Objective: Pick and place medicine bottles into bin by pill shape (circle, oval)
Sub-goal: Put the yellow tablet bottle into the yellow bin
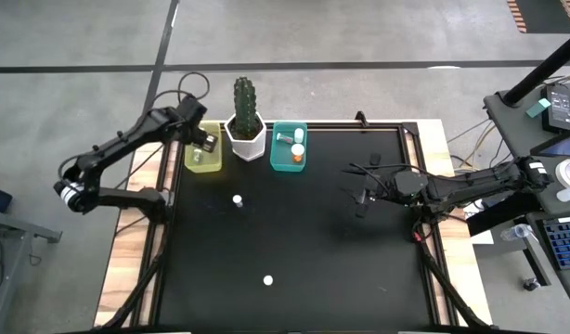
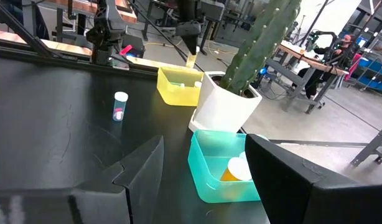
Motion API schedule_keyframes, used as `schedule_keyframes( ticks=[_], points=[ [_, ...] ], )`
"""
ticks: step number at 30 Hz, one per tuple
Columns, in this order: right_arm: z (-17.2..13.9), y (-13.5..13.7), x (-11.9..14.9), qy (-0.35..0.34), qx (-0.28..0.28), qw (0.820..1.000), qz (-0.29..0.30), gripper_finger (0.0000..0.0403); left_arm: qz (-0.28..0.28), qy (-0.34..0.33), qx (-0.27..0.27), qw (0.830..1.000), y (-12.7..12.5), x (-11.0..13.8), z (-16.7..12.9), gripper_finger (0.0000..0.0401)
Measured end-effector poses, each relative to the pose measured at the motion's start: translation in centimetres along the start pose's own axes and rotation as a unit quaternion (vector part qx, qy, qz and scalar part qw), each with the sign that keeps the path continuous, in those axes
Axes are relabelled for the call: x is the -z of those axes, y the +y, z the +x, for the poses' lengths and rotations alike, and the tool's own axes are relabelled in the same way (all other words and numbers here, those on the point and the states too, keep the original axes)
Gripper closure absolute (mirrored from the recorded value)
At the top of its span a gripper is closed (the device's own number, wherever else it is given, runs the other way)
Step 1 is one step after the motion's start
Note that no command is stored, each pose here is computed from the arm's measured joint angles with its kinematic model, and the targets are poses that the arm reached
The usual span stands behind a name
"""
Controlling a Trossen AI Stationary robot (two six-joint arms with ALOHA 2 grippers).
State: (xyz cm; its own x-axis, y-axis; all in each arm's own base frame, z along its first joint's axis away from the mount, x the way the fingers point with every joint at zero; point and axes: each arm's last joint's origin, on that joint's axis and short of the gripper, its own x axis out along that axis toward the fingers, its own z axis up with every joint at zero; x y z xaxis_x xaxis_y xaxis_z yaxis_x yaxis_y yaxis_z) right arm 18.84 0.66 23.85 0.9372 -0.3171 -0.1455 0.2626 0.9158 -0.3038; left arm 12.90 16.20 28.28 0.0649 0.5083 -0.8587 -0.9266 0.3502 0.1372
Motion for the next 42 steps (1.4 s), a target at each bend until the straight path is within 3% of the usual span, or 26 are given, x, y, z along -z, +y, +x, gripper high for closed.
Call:
schedule_keyframes(
  ticks=[10, 18, 24, 30, 42],
  points=[
    [0.0, 0.0, 0.0, 0.0, 0.0, 1.0, 0.0, 0.0184, -0.041, -0.007, -0.003, 0.999, 1.5, -1.4, 1.7, 0.0303],
    [0.0, 0.0, 0.0, 0.0, 0.0, 1.0, 0.0, 0.0184, -0.044, 0.028, -0.016, 0.999, 1.1, -1.8, 3.8, 0.0303],
    [0.0, 0.0, 0.1, 0.007, -0.002, 1.0, -0.001, 0.0184, -0.055, 0.017, -0.019, 0.998, 0.9, -2.2, 4.6, 0.0303],
    [0.0, 0.0, 0.1, 0.007, -0.002, 1.0, 0.007, 0.0184, -0.092, 0.002, -0.017, 0.996, 0.9, -0.6, 5.7, 0.0303],
    [0.0, 0.0, 0.1, 0.007, -0.002, 1.0, 0.01, 0.0184, -0.107, 0.009, -0.018, 0.994, 0.7, 1.6, 7.4, 0.0303]
  ],
)
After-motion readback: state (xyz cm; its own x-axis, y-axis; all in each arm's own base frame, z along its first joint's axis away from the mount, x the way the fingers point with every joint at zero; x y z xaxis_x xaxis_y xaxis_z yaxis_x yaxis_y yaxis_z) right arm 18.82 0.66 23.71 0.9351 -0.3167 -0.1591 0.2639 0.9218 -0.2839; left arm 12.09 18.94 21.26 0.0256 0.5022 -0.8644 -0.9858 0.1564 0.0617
